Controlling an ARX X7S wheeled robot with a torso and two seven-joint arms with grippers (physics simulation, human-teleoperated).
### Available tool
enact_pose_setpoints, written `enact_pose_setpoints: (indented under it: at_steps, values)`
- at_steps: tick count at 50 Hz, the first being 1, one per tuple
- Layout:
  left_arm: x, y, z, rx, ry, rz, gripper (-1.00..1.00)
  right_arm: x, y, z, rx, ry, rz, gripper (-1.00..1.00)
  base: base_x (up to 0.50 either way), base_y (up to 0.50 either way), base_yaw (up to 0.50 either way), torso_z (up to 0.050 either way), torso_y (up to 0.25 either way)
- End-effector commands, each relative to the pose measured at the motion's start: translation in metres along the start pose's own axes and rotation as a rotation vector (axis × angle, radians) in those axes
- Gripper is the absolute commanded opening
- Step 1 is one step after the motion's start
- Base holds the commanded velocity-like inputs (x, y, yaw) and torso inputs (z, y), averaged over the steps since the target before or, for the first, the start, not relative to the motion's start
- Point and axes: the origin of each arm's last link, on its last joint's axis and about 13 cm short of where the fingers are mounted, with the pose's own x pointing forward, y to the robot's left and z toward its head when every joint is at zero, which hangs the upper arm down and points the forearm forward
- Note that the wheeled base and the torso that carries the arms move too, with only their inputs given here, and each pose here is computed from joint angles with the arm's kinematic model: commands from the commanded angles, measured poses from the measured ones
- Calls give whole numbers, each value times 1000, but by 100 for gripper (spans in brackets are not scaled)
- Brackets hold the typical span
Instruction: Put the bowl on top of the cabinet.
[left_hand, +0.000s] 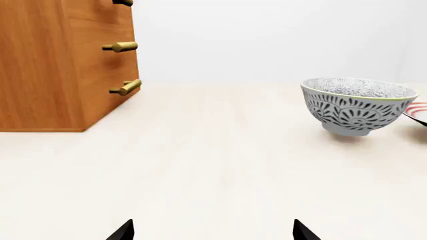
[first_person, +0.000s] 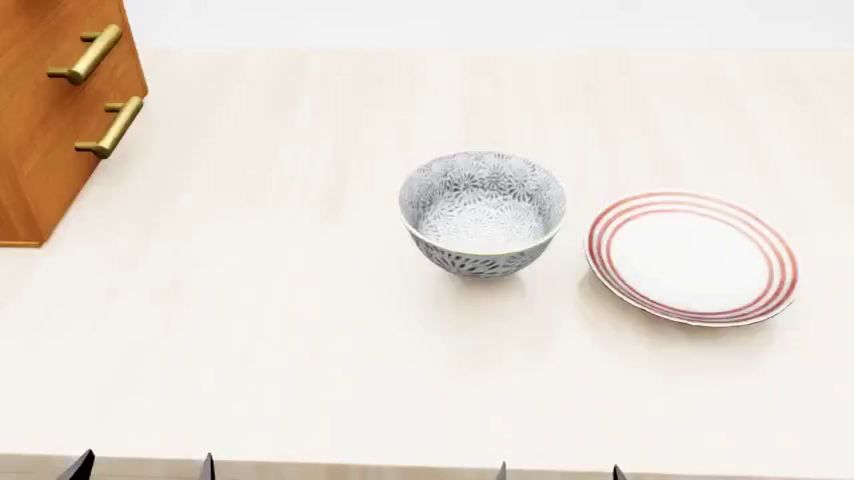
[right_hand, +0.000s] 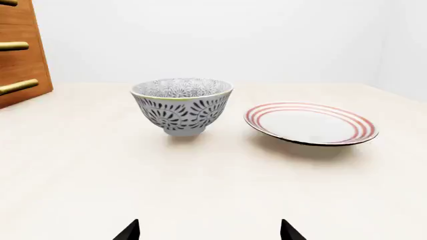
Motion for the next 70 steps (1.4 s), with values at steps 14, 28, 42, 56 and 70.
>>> enact_pose_setpoints:
  at_steps: [14,28,42,56,70]
  values:
    - [-3,1,2,-10,-7,-7,100,0,4,-1,-17,7,8,100,0,0,0,0,0]
    - [-5,2,0,30,-23,4,100,0,5,1,-13,28,-6,100,0,0,0,0,0]
    - [-13,2,2,17,-61,-41,100,-1,6,1,-21,29,4,100,0,0,0,17,0]
    - [-13,2,1,4,-54,-48,100,-1,7,1,-23,27,12,100,0,0,0,50,0]
    - [-13,2,1,9,-52,-53,100,-1,7,2,-27,29,9,100,0,0,0,50,0]
